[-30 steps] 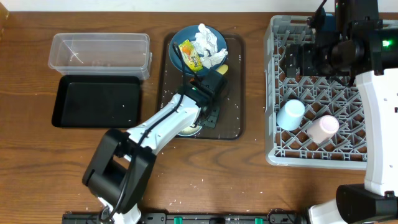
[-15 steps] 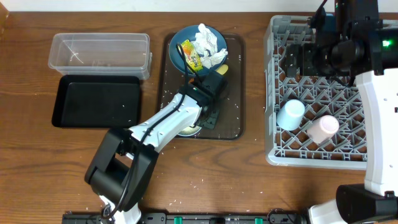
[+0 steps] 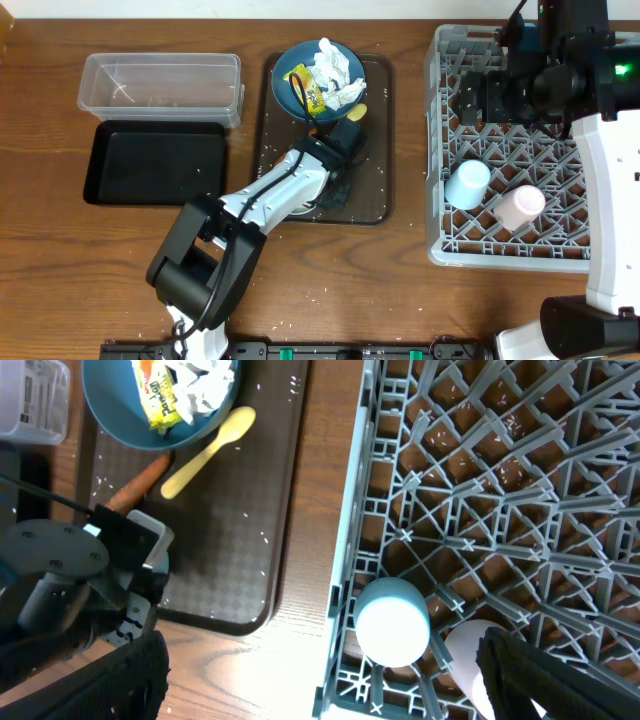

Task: Sort waste into correct bins and load items into the dishwasher rack
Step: 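Carry the bowl left and tip the rice onto the black tray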

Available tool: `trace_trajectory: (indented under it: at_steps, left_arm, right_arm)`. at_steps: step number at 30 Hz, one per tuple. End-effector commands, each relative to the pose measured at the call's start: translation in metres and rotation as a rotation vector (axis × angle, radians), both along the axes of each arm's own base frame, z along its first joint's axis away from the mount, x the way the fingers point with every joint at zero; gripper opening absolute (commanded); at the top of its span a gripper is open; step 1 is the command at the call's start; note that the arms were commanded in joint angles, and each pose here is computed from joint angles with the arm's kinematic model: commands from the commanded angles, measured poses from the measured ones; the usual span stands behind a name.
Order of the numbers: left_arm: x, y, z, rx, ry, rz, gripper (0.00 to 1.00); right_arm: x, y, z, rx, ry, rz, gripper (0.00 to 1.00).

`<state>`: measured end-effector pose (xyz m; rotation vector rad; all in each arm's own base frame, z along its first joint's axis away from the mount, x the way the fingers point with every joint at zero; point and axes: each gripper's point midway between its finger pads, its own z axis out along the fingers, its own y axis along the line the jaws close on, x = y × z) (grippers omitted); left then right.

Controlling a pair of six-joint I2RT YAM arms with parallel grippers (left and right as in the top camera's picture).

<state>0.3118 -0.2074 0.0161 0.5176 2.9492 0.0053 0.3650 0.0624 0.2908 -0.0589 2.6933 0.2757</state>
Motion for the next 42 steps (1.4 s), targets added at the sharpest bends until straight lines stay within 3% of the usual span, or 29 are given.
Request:
trace_trajectory:
  at_steps: [1, 10, 16, 22, 32, 42]
  left_arm:
    - [-0.001, 0.001, 0.000, 0.004, 0.002, -0.011, 0.06]
    - [0.018, 0.016, 0.080, -0.070, -0.110, 0.052, 0.06]
    - [0.045, 0.086, 0.144, -0.157, -0.252, 0.240, 0.06]
    - [0.064, 0.167, 0.159, -0.281, -0.270, 0.428, 0.06]
    - [0.075, 0.262, 0.141, -0.756, -0.199, 0.623, 0.06]
    - [0.081, 0.300, 0.122, -1.174, -0.201, 0.643, 0.06]
  right_arm:
    - [0.001, -0.001, 0.003, 0.003, -0.008, -0.010, 0.97]
    - [0.001, -0.001, 0.003, 0.002, -0.006, -0.009, 0.97]
    - [0.001, 0.002, 0.002, 0.002, -0.003, -0.002, 0.97]
    - [0.000, 0.002, 0.001, 0.001, 0.001, -0.002, 0.97]
    - [0.000, 0.002, 0.001, 0.001, 0.001, -0.002, 0.97]
    - [0.000, 0.002, 0.001, 0.001, 0.002, -0.002, 0.97]
